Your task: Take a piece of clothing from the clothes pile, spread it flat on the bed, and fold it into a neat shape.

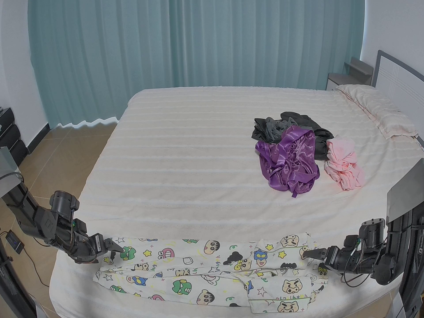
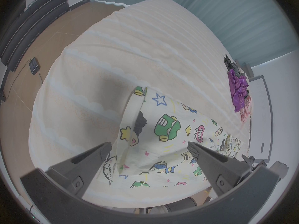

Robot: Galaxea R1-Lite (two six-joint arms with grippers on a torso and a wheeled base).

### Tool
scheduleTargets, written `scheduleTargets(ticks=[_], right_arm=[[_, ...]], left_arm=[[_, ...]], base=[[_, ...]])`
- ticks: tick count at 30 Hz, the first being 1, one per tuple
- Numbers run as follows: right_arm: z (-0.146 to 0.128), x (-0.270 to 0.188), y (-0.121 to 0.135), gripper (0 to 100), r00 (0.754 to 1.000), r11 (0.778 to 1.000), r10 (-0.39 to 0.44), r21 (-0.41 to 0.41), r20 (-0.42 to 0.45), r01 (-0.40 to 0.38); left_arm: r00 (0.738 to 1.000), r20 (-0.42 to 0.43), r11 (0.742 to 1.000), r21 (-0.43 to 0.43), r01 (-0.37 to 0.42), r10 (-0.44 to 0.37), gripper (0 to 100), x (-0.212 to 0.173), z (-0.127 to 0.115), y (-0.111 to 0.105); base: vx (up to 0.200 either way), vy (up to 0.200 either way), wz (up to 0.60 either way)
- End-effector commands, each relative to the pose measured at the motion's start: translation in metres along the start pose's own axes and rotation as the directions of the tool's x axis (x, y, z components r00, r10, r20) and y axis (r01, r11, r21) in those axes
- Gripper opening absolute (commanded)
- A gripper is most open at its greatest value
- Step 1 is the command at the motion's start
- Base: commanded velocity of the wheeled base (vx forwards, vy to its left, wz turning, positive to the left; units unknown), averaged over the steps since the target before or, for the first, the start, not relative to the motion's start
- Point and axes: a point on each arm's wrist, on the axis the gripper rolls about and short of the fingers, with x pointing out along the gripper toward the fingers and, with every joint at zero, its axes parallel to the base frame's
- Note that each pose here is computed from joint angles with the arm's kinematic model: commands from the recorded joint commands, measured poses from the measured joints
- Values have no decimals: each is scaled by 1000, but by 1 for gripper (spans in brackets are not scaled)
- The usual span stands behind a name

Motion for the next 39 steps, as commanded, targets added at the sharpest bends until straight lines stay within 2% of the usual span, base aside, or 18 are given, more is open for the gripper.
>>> scheduleTargets(ticks=[1, 9, 13, 18, 19, 39], right_arm=[[-4, -2, -2, 100, 1000, 1000, -13, 9, -19, 13], [-5, -1, -2, 100, 1000, 1000, -12, 9, -22, 13], [-4, -1, -2, 100, 1000, 1000, -10, 7, -19, 10], [-5, 0, -3, 100, 1000, 1000, -9, 7, -27, 9], [-5, 0, -3, 100, 1000, 1000, -10, 8, -28, 10], [-5, 2, -5, 100, 1000, 1000, -12, 4, -19, 12]], left_arm=[[1000, -20, 1000, 4, -4, 4, 100, 4, -3, -1], [998, -63, 999, 36, -22, 24, 100, 16, -9, -7], [996, -63, 996, 52, -67, 70, 100, 21, -11, -9], [995, -69, 996, 58, -74, 78, 100, 22, -13, -10], [995, -69, 995, 58, -75, 79, 0, 22, -13, -11], [992, -18, 992, 37, -123, 124, 0, 13, -8, -7]], base=[[0, 0, 0], [0, 0, 0], [0, 0, 0], [0, 0, 0], [0, 0, 0], [0, 0, 0]])
